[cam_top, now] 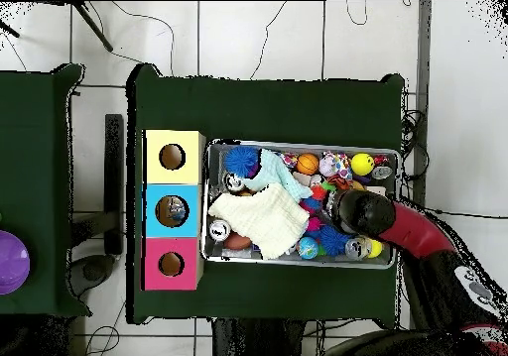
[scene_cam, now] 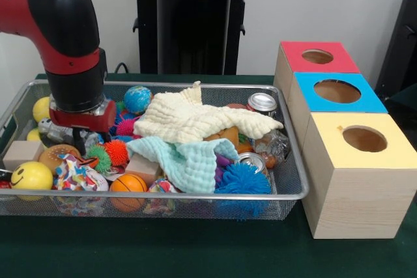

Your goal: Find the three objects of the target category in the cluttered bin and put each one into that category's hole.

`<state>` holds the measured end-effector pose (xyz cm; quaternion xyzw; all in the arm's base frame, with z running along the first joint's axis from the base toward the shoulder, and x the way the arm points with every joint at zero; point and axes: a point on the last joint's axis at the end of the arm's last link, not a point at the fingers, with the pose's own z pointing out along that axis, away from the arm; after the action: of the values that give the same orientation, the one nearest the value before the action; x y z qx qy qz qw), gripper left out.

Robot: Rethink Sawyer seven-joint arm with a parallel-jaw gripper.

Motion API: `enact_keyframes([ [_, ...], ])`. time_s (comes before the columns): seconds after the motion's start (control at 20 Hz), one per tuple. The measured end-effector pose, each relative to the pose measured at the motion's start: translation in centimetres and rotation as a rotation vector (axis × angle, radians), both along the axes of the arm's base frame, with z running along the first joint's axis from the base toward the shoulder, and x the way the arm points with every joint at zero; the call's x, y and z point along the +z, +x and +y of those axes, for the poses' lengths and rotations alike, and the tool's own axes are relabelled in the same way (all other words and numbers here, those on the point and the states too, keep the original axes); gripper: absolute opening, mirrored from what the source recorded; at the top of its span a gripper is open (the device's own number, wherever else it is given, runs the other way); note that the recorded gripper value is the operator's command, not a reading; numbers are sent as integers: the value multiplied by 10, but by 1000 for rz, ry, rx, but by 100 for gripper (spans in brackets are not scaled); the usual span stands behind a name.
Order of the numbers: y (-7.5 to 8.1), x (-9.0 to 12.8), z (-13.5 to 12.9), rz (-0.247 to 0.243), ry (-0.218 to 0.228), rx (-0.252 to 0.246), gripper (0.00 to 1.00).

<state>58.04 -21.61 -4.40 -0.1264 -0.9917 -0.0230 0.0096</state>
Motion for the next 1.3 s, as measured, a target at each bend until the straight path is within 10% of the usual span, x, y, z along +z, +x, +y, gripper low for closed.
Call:
enact_keyframes([
  [1.3,0,8,14,39,-12,-60,0],
])
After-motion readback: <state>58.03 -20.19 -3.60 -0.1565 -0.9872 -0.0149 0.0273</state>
